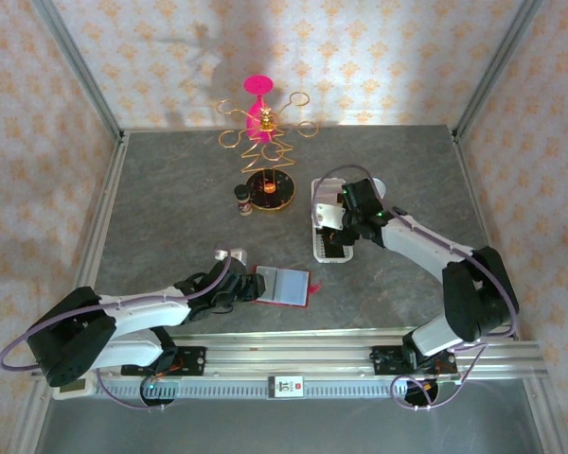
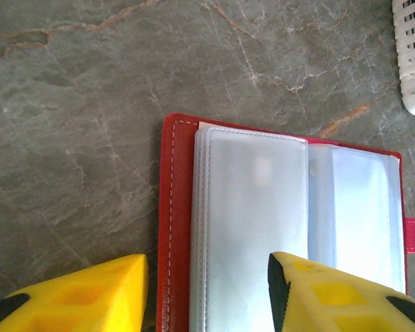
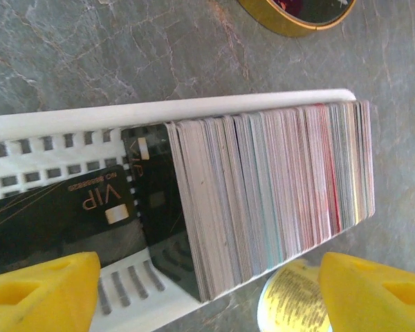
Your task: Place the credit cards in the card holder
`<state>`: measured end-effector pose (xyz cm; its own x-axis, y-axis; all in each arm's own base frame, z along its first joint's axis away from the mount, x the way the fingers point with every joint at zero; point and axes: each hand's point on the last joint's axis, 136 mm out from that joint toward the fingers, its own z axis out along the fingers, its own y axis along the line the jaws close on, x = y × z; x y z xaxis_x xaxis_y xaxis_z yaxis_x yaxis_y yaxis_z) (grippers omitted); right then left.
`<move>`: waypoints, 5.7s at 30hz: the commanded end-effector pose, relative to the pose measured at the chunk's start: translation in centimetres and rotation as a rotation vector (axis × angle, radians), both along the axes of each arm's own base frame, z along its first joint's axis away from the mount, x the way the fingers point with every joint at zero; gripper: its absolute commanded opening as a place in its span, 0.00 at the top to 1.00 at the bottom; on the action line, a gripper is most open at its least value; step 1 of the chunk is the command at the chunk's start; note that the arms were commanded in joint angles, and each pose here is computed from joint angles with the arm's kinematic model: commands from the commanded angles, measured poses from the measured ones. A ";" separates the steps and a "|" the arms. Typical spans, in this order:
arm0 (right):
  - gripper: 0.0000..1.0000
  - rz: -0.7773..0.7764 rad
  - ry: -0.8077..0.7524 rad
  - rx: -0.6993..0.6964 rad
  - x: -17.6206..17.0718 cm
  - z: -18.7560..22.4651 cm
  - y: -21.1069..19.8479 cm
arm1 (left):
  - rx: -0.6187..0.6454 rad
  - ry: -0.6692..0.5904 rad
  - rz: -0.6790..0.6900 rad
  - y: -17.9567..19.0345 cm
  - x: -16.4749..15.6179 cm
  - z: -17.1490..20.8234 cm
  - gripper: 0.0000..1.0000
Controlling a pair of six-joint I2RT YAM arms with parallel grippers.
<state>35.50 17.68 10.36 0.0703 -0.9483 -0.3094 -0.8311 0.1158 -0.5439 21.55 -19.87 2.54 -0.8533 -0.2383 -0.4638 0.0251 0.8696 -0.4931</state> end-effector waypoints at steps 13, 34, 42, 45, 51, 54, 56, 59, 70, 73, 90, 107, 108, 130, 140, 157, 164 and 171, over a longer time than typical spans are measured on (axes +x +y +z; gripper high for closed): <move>0.23 0.109 -0.073 -0.068 4.0 -1.9 1.7 | -0.042 0.008 -0.032 -1.0 -0.3 -0.2 0.57; 0.70 0.144 -0.047 -0.114 2.5 -1.7 1.2 | -0.045 0.030 -0.036 -1.2 -0.7 -0.7 0.65; 0.81 0.147 -0.045 -0.109 2.1 -1.5 1.2 | -0.050 0.033 -0.042 -1.4 -0.9 -0.8 0.66; 0.84 0.145 -0.043 -0.110 2.0 -1.4 1.1 | -0.049 0.034 -0.041 -1.4 -0.9 -0.9 0.66; 0.89 0.141 -0.048 -0.091 1.6 -0.2 1.2 | -0.050 0.036 -0.045 -1.5 -1.0 -0.8 0.66; 0.93 0.140 -0.044 -0.075 1.1 0.5 1.2 | -0.049 0.038 -0.049 -1.6 -1.1 -0.9 0.66; 0.95 0.141 -0.035 -0.068 0.6 0.7 1.2 | -0.047 0.037 -0.052 -1.6 -1.2 -0.8 0.66; 0.98 0.133 -0.038 -0.063 0.3 1.0 1.0 | -0.044 0.037 -0.055 -1.7 -1.4 -0.8 0.66; 1.00 0.007 0.005 0.197 -2.6 6.9 3.1 | -0.017 0.032 -0.054 -1.4 -2.0 -0.7 0.59; 1.00 -0.080 0.046 0.377 -4.5 9.1 4.4 | -0.015 0.035 -0.046 -1.0 -2.3 -0.6 0.57; 1.00 -0.666 0.645 1.453 -13.4 10.3 8.0 | 0.094 -0.016 0.046 1.3 -1.5 2.0 0.36; 1.00 -0.997 0.869 1.470 -14.7 2.5 10.0 | 0.259 0.021 -0.017 -0.7 -0.3 1.1 0.38; 1.00 -1.015 0.859 1.441 -14.7 1.8 10.1 | 0.261 0.022 -0.023 -0.8 -0.3 1.0 0.38; 1.00 -1.083 0.847 1.273 -14.2 -3.2 11.5 | 0.312 0.067 -0.034 -0.6 -1.3 -1.4 0.62; 1.00 -1.087 0.931 1.263 -15.0 -4.2 12.3 | 0.302 0.071 -0.028 -0.5 -1.6 -1.6 0.67; 1.00 -1.168 0.943 1.236 -15.8 -5.8 11.3 | 0.296 0.074 -0.023 -0.4 -1.8 -1.9 0.74; 1.00 -1.214 0.943 1.170 -16.9 -7.0 11.2 | 0.293 0.071 -0.021 -0.4 -1.8 -1.8 0.75; 1.00 -1.242 0.941 1.151 -16.8 -7.5 11.4 | 0.285 0.071 -0.019 -0.4 -1.9 -1.8 0.76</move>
